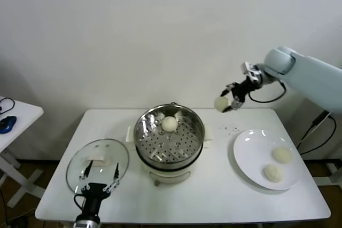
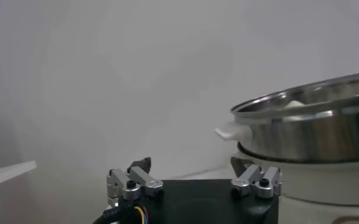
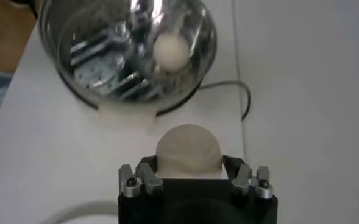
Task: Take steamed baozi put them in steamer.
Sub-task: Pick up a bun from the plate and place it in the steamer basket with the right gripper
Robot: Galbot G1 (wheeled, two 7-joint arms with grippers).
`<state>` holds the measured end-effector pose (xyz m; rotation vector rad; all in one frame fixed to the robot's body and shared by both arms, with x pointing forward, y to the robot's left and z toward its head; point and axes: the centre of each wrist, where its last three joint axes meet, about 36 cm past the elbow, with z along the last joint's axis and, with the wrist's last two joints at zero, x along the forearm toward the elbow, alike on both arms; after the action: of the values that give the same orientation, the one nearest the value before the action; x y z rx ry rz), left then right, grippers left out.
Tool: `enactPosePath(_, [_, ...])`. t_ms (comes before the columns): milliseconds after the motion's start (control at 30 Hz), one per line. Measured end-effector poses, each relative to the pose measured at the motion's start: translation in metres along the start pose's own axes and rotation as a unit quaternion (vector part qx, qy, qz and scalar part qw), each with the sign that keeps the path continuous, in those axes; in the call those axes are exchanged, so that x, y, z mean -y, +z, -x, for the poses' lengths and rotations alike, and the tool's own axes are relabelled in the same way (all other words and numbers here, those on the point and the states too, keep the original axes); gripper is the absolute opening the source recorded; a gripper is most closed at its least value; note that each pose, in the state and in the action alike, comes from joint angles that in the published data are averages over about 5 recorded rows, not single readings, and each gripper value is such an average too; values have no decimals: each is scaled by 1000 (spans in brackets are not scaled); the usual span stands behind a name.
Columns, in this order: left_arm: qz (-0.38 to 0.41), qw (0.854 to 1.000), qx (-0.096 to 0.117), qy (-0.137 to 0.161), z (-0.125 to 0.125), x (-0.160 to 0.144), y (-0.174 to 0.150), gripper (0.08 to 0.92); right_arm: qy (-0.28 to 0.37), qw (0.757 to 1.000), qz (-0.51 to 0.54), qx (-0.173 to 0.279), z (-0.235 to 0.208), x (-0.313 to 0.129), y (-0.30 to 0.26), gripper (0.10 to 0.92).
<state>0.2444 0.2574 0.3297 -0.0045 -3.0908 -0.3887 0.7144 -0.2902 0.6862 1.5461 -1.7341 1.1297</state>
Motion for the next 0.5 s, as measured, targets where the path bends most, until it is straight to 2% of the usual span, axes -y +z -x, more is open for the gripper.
enactPosePath(233, [3,1000,7,3,5,3,-4,823,-24,999,-11,32,43,9,-70,708])
enactPosePath(500, [10,1000,8,12,2,4,-5,823,-72,996,-24,39,116,-2,-120,706])
